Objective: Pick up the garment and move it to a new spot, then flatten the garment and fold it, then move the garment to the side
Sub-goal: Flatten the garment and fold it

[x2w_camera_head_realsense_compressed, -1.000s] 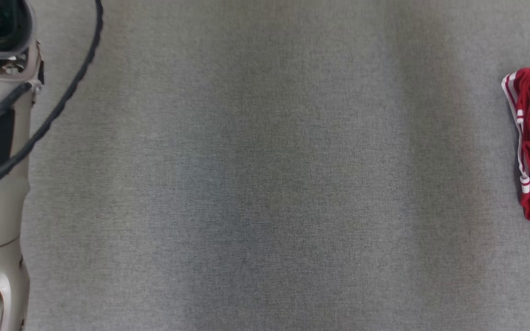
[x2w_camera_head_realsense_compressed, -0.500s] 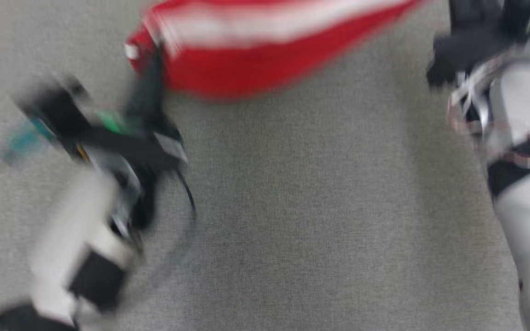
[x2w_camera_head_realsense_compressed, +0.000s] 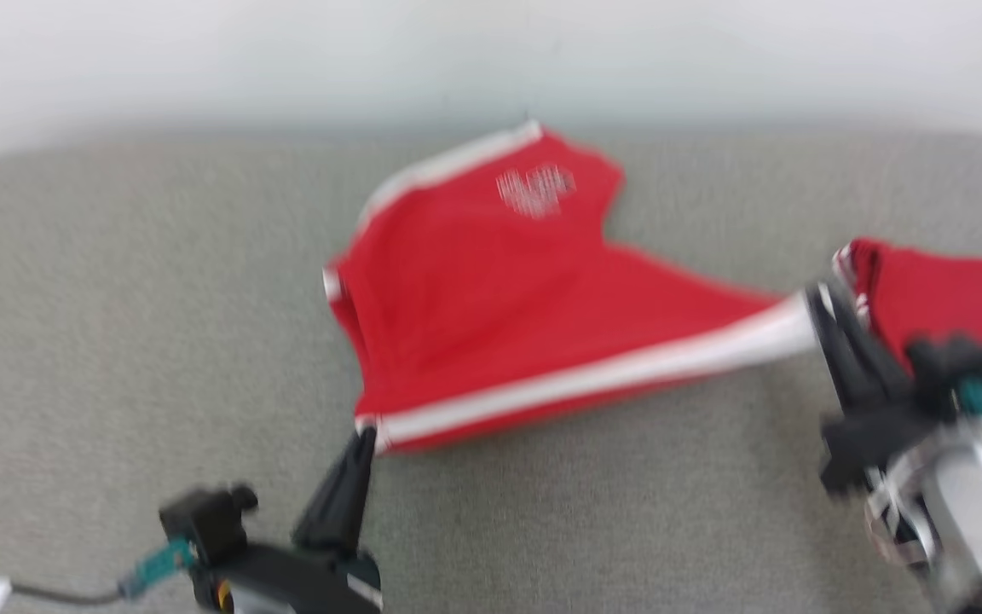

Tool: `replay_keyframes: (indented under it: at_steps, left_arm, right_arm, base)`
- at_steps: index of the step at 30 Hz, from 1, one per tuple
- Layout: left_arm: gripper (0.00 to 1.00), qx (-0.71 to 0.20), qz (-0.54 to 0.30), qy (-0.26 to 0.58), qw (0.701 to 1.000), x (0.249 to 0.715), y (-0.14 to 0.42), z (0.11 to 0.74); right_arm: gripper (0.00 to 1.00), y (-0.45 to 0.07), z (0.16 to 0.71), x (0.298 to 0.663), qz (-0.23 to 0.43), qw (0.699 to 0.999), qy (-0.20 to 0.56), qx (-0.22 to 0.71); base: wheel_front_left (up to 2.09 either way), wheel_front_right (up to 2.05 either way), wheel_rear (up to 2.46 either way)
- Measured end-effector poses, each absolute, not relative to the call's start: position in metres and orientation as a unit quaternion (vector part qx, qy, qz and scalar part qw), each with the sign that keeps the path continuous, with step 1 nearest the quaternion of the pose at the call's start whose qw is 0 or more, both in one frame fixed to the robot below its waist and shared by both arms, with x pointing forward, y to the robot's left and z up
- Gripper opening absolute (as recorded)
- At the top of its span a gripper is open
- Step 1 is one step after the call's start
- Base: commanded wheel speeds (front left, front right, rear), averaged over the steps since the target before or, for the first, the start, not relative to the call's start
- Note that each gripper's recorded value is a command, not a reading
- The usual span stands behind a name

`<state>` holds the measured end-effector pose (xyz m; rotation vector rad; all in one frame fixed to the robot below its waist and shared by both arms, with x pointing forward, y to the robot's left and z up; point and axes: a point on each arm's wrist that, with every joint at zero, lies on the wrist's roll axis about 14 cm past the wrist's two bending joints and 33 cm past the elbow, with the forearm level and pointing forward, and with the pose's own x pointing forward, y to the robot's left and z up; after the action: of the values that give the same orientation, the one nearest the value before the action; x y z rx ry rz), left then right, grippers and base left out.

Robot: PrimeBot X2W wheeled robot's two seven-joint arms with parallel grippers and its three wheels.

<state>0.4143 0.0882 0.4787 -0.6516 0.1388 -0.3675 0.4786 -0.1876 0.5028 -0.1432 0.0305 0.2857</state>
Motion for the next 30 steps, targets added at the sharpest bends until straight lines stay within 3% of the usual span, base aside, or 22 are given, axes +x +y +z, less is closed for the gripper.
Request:
replay_keyframes:
  at_steps: [5,15,18,30]
  left_arm:
    - [0.00,-0.327,-0.175,0.062,0.927,0.378,0.089,0.484]
    - [0.00,-0.337,-0.168,0.043,0.925,0.318,0.098,0.492]
    - [0.00,-0.346,-0.166,0.033,0.923,0.315,0.098,0.498]
    - [0.00,-0.319,-0.169,0.027,0.932,0.353,0.088,0.506]
  right_arm:
    - [0.00,-0.204,0.496,0.425,0.120,0.990,0.033,-0.063]
    - [0.00,-0.207,0.520,0.355,0.069,0.997,0.013,-0.008]
    - [0.00,-0.205,0.526,0.354,0.071,0.997,0.018,-0.025]
    - [0.00,-0.189,0.534,0.428,0.121,0.984,0.074,-0.109]
  base:
    - [0.00,0.00,0.00]
    - [0.00,0.00,0.00]
    - [0.00,0.00,0.00]
    - [0.00,0.00,0.00]
